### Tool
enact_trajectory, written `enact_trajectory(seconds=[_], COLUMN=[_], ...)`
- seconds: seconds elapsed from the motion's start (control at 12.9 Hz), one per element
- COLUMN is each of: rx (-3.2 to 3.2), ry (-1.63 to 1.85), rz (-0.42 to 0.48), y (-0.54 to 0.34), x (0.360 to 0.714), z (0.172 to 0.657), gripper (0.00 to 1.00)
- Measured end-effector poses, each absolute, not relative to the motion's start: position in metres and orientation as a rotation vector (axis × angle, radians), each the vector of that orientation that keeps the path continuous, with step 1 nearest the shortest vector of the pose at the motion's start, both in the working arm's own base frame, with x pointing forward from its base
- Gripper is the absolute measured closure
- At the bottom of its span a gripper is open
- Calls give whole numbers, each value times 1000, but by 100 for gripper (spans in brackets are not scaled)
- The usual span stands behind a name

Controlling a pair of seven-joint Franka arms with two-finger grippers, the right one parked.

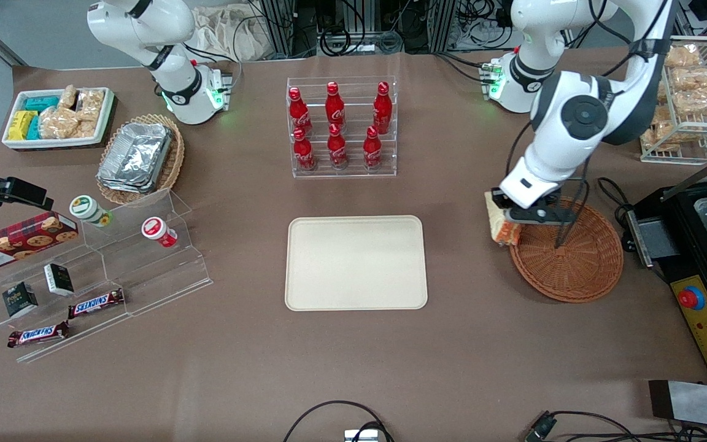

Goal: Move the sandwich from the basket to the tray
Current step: 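Lift the sandwich and carry it with the left gripper over the cream tray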

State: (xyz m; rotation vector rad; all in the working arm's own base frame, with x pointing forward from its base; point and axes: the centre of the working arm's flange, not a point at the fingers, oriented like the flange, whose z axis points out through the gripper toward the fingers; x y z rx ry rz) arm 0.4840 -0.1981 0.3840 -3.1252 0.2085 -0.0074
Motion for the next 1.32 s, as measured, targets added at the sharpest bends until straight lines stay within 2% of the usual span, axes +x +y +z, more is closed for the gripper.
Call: enact_trajectory(seconds=[0.39,0.85,1.32], rx=[-3148,-3139,-3155], ry=[353,299,295], rz=[18,74,104], y=[-277,-351,-385], x=[481,496,518], z=[387,336,298], gripper=[82,82,82])
